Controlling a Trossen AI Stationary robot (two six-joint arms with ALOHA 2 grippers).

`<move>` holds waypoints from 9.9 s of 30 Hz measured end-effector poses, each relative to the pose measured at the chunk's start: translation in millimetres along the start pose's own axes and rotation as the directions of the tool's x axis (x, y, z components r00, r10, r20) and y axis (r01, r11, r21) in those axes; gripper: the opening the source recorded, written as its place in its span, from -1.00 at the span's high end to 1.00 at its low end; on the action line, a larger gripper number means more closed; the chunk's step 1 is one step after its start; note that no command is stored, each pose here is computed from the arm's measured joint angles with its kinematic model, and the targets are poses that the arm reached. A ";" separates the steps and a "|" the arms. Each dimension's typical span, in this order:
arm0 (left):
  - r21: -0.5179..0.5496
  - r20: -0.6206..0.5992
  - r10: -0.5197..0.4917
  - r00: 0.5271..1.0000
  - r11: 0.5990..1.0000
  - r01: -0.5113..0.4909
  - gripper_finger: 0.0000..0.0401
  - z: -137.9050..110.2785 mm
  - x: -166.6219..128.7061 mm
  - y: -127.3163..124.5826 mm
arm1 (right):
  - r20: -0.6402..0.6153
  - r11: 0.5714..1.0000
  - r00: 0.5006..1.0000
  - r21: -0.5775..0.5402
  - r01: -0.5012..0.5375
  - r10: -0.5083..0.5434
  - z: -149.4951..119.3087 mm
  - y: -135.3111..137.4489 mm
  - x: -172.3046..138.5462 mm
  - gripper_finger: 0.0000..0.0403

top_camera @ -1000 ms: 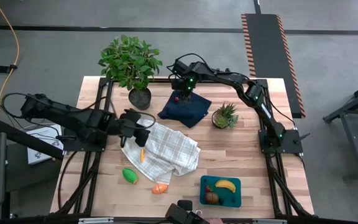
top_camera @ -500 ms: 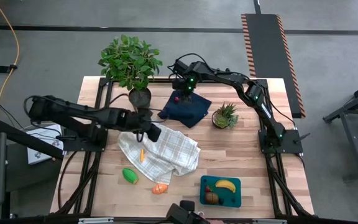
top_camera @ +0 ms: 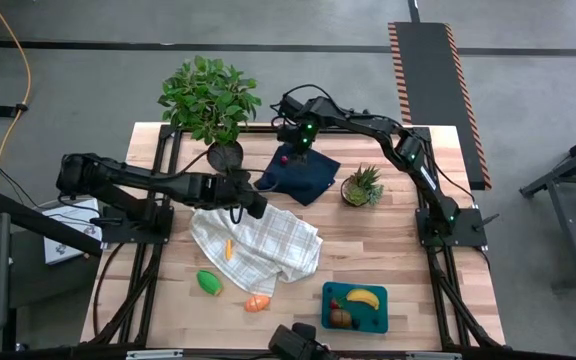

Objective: Pick and placing Produce into tupperware
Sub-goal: Move the left plant pot to the top left of the table

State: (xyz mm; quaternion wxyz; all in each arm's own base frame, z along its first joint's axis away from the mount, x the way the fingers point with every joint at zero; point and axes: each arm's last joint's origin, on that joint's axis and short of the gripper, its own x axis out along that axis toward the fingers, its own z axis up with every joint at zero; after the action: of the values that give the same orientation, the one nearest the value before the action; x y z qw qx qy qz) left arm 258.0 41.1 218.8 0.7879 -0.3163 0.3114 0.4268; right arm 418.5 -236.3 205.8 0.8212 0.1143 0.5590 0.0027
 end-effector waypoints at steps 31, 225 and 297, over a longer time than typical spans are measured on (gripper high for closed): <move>0.127 0.239 0.034 0.971 0.990 -0.066 0.22 -1.1 45.5 -24.4 | 0.283 0.995 0.958 0.097 0.010 -0.038 -11.7 49.6 -195.5 0.36; 0.432 -0.135 -0.185 0.973 0.873 0.226 0.22 62.4 93.6 -42.8 | 0.305 0.986 0.938 0.050 0.158 -0.166 -93.6 119.6 -308.4 0.36; -0.214 0.495 0.219 0.840 0.969 -0.127 0.22 -62.1 -44.8 51.7 | 0.266 0.994 0.958 -0.047 -0.097 0.106 -49.0 126.3 -185.4 0.36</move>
State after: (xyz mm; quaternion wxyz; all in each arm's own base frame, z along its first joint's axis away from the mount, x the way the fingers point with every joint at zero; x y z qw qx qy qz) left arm 179.6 -5.2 203.2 0.7699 -0.2282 0.0783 0.5907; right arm 319.6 -128.7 382.9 0.8899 0.1283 0.4360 0.0387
